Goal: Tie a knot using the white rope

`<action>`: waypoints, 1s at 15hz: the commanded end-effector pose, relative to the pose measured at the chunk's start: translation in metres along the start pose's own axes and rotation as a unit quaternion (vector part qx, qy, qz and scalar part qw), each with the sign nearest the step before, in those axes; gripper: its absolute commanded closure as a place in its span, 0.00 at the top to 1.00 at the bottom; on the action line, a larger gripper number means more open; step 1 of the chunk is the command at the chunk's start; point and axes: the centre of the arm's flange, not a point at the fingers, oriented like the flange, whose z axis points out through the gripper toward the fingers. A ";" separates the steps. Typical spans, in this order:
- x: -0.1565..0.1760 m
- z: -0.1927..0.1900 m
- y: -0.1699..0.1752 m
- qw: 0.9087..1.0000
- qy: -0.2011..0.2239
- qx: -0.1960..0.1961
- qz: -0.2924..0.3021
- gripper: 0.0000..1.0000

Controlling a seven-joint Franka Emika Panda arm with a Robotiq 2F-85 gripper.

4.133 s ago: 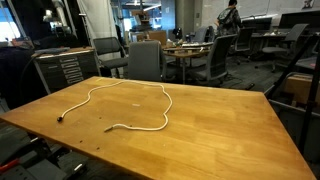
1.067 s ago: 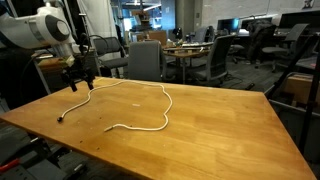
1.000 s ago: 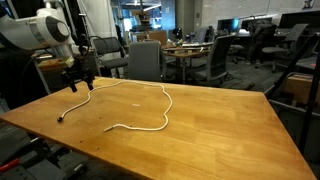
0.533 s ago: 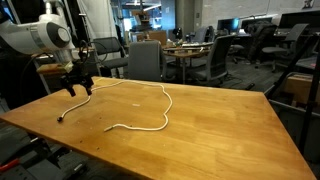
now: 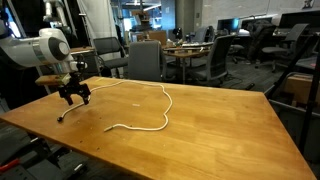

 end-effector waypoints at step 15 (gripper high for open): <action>0.010 0.017 0.007 0.999 0.008 -0.002 0.047 0.02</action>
